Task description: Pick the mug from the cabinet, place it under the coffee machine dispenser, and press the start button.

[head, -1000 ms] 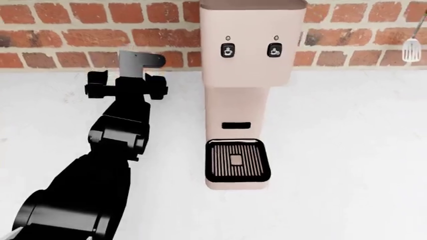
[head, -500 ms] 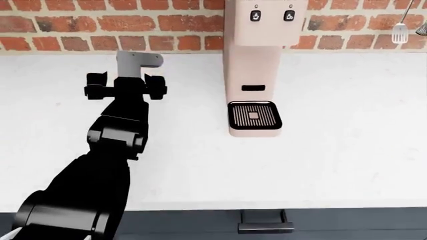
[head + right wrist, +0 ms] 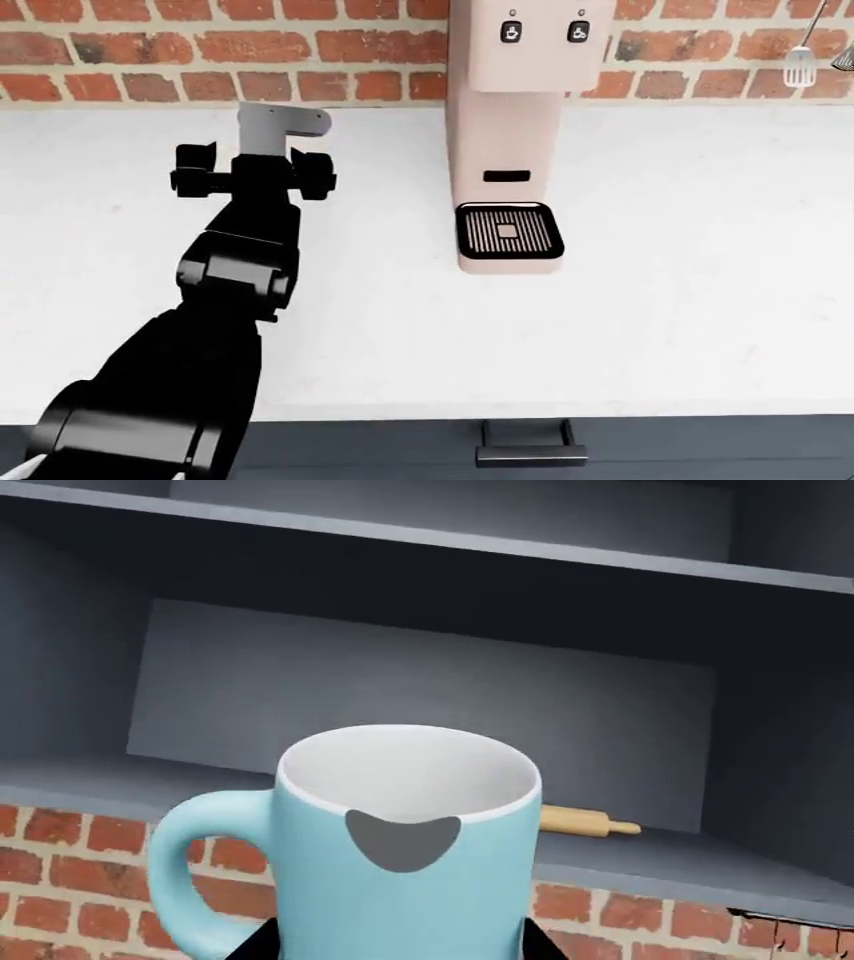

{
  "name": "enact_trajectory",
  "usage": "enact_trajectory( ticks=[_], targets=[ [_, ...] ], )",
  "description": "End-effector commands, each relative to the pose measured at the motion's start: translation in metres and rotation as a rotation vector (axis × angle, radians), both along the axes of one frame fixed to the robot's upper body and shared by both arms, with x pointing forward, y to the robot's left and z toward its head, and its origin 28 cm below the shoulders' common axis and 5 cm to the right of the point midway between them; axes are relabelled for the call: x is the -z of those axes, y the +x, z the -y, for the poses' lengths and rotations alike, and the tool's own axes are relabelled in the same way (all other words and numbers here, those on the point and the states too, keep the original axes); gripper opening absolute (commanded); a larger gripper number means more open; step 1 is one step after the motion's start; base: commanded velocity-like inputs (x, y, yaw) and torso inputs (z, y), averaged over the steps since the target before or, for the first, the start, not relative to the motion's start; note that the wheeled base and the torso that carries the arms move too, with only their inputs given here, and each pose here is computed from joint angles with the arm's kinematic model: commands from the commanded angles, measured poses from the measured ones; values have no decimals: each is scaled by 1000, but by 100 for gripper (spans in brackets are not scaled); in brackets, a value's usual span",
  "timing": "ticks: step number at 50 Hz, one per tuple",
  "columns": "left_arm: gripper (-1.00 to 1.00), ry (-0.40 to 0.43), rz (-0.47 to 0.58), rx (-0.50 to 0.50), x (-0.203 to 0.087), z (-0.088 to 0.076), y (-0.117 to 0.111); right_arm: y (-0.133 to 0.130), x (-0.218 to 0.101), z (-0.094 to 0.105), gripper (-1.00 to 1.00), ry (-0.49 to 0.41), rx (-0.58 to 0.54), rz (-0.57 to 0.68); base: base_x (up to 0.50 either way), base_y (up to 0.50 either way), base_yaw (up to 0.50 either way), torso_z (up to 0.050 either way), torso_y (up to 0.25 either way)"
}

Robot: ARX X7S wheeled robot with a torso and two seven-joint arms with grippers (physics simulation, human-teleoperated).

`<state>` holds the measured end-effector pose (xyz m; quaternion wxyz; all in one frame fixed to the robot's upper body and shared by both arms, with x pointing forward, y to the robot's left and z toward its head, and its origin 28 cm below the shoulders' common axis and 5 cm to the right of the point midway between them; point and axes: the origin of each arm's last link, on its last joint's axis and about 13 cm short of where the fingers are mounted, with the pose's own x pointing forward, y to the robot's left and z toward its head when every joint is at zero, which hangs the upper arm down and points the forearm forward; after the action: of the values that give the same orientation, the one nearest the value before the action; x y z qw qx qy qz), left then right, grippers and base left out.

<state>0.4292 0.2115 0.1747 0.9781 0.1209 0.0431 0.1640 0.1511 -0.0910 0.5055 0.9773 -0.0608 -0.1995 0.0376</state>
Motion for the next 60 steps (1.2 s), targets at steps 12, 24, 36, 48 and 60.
enact_trajectory(
  ticks=[12, 24, 36, 48, 60],
  targets=[
    [100, 23, 4, 1, 0, 1, 0, 15, 83, 32, -100, 9, 70, -142, 0, 0, 0, 0, 0],
    [100, 27, 2, 6, 1, 1, 0, 37, 112, 50, -100, 73, 115, -179, 0, 0, 0, 0, 0],
    [100, 29, 1, 6, 1, 1, 0, 62, 124, 69, -100, 135, 193, -193, 0, 0, 0, 0, 0],
    [100, 32, 1, 7, 1, 1, 0, 81, 132, 81, -100, 170, 270, -228, 0, 0, 0, 0, 0],
    [100, 38, 5, 7, 1, 1, 0, 102, 169, 85, -100, 185, 286, -310, 0, 0, 0, 0, 0]
  ],
)
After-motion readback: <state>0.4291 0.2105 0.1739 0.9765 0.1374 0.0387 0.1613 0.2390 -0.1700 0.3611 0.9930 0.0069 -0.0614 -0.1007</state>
